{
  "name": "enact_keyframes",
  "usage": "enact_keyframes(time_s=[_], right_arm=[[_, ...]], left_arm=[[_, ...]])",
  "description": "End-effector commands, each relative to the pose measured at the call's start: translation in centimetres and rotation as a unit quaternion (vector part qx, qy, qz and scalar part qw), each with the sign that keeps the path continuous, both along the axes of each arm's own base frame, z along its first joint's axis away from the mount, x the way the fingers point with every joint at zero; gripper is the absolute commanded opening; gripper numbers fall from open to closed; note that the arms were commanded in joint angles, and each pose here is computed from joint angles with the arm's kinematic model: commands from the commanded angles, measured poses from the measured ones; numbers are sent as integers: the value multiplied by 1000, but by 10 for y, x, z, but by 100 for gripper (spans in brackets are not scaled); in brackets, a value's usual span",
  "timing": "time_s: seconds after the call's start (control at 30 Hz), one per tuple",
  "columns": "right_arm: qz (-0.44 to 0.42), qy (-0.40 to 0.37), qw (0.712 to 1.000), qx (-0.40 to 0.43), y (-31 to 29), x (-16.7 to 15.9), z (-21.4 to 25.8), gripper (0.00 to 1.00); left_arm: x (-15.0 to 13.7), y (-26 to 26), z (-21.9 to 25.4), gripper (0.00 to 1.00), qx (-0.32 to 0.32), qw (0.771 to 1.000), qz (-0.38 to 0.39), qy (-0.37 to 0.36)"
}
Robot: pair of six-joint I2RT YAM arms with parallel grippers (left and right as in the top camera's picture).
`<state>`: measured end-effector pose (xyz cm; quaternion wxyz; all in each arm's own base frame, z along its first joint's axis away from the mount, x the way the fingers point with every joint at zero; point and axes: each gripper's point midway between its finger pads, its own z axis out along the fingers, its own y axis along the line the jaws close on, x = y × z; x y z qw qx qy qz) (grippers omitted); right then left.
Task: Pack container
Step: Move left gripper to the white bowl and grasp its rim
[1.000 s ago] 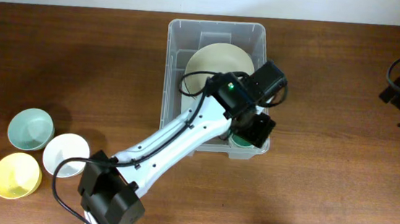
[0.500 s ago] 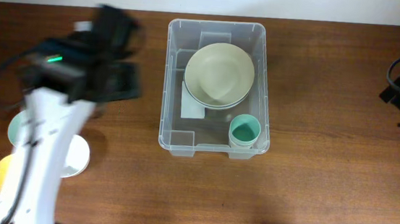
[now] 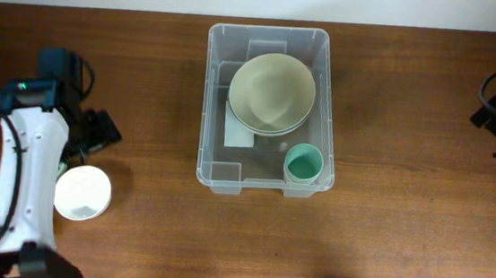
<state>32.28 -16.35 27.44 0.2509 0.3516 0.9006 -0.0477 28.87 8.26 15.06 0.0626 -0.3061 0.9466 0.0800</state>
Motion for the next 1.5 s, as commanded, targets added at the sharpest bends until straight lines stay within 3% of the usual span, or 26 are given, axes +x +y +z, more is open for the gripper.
enact_keyframes(time_s=[0.0, 0.43, 0.6, 0.7, 0.93, 1.07, 1.3, 1.47], right_arm=[[-4, -3, 1000, 1, -2, 1, 1, 99], [-4, -3, 1000, 1, -1, 1, 1, 99], [-4, -3, 1000, 1, -2, 1, 1, 99], [-4, -3, 1000, 1, -1, 1, 1, 99], [-4, -3, 1000, 1, -2, 1, 1, 99], [-4, -3, 1000, 1, -2, 1, 1, 99], [-4, -3, 1000, 1, -2, 1, 1, 99], [-4, -3, 1000, 1, -2, 1, 1, 99]], left_arm=[[-9, -15, -41, 99, -64, 997, -20, 25], [0, -19, -128, 98, -93, 992, -45, 76], [-3, -19, -145, 92, -98, 989, -43, 98], [-1, -19, -147, 77, -98, 990, -43, 96], [1, -19, -147, 24, -96, 990, -44, 92], [5, -18, -144, 1, -95, 991, -45, 86], [43, -39, -93, 1, -79, 993, -90, 21], [77, -102, 8, 1, -64, 977, -188, -83]])
